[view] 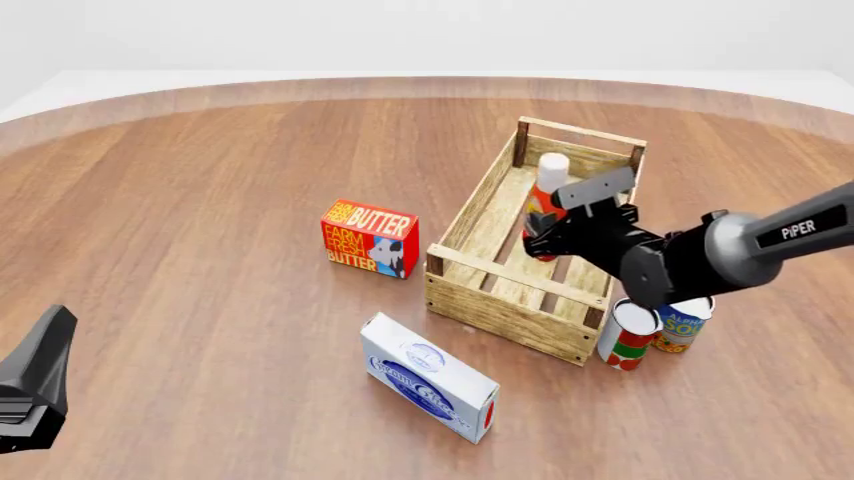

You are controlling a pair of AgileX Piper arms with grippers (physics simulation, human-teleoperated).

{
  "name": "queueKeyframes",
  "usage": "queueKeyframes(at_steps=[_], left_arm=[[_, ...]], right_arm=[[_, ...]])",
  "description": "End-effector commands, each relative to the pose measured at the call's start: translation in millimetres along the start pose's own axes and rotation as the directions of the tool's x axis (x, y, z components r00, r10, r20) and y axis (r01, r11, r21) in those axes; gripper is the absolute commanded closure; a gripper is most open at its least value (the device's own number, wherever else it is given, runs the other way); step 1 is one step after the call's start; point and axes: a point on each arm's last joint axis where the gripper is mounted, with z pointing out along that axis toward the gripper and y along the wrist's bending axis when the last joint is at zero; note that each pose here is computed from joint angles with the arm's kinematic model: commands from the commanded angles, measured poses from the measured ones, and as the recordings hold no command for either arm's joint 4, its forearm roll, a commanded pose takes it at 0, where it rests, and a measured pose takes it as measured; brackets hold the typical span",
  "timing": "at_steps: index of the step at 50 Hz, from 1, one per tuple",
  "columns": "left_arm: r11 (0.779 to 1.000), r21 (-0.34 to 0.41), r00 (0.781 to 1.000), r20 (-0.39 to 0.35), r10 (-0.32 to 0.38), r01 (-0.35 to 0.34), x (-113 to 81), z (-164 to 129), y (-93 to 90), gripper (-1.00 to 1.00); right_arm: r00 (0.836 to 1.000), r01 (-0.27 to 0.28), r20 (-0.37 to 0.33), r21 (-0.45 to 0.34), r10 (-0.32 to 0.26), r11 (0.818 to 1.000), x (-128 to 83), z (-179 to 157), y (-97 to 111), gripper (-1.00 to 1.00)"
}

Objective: Pick up the ketchup, and put it in the wooden tray.

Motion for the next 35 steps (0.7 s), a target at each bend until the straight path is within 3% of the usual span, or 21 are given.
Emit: queueKeyframes(at_steps=[1, 8, 9, 35], left_arm=[[1.0, 0.0, 1.0, 0.0, 0.0, 0.0, 0.0, 0, 0.0, -1.0], [1.0, 0.0, 1.0, 0.0, 0.0, 0.0, 0.0, 0, 0.0, -1.0], [1.0, 0.0, 1.0, 0.0, 0.0, 0.0, 0.0, 0, 0.0, -1.0], [1.0, 0.0, 1.0, 0.0, 0.0, 0.0, 0.0, 0, 0.0, -1.0]], right_arm=[[0.999, -0.008, -0.035, -0.002, 0.008, 1.0, 11, 6, -1, 1.0], [0.999, -0.019, -0.031, 0.003, 0.019, 1.0, 10, 4, -2, 1.0], [0.999, -0.021, -0.031, 0.006, 0.021, 1.0, 10, 4, -4, -1.0], [0.999, -0.017, 0.043, 0.03, 0.016, 0.999, -8, -20, -11, -1.0]])
